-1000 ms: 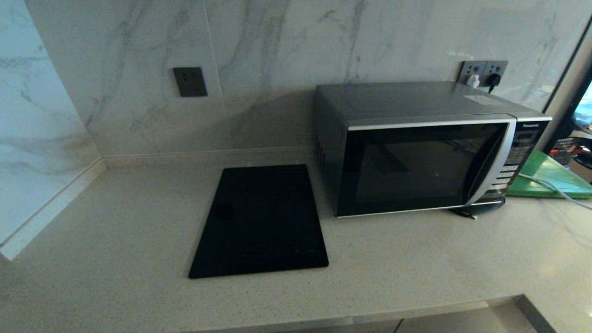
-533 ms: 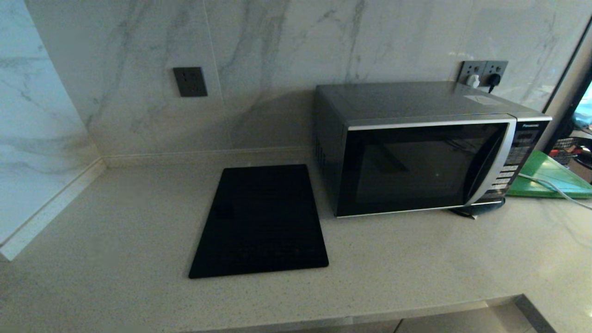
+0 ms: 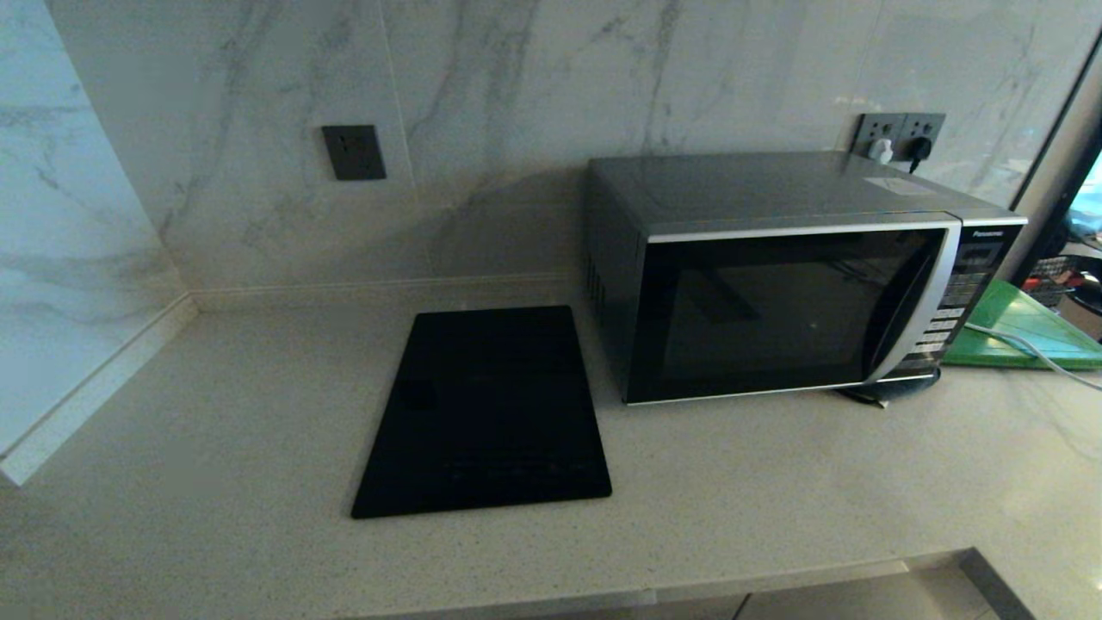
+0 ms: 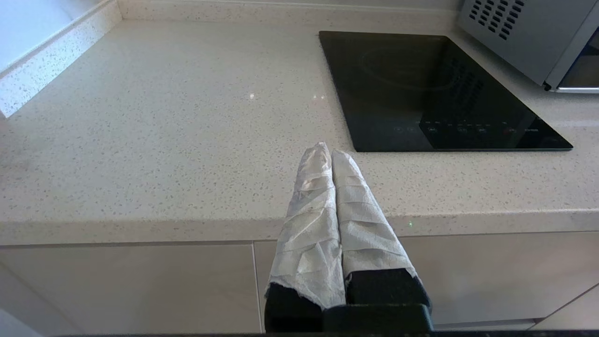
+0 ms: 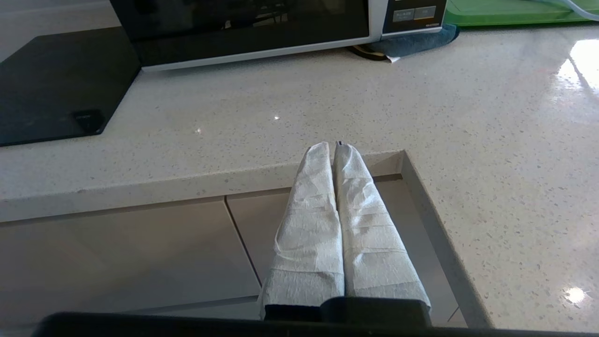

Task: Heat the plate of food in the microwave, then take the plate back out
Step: Open the microwave oven

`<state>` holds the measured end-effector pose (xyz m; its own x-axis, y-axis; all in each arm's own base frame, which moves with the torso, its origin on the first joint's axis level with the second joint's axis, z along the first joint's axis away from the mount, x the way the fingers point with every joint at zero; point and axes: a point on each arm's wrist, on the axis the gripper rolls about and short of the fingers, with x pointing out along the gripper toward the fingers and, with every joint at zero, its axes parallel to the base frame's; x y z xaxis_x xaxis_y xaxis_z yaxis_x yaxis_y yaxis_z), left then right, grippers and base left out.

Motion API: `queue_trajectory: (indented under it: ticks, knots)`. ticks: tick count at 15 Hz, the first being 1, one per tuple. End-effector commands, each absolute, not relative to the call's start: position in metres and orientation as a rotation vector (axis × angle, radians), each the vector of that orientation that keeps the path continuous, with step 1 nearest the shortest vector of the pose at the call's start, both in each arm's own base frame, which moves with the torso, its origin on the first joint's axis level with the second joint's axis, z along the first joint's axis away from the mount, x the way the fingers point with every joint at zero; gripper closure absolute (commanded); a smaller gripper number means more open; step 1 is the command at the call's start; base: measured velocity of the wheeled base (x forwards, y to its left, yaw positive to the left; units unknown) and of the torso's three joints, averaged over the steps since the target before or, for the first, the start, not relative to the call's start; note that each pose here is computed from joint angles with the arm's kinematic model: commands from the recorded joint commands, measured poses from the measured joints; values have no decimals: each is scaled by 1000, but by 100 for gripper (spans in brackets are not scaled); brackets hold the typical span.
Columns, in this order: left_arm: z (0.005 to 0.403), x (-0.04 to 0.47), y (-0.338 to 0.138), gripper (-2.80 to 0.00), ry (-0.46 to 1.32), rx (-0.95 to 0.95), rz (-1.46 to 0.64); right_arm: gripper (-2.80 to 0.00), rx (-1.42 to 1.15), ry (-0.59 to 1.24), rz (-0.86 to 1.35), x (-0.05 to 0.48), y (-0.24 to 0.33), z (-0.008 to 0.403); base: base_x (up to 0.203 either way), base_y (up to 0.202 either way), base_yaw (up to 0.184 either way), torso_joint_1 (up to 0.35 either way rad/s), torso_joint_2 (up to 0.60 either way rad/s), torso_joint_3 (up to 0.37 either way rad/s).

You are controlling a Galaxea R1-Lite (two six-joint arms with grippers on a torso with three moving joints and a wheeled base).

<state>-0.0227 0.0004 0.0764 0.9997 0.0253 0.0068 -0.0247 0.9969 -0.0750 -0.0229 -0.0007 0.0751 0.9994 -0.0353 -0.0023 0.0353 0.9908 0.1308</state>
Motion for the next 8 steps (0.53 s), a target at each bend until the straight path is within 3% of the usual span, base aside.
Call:
queue_trajectory:
  ticks: [1,8]
  knots:
    - [76,-23,0,0,-9,-75,26,0,132,4,-36,-23,-1,75,0,0,0,0,0,0]
    - [76,-23,0,0,-8,-75,26,0,132,2,-37,-23,-1,75,0,0,0,0,0,0]
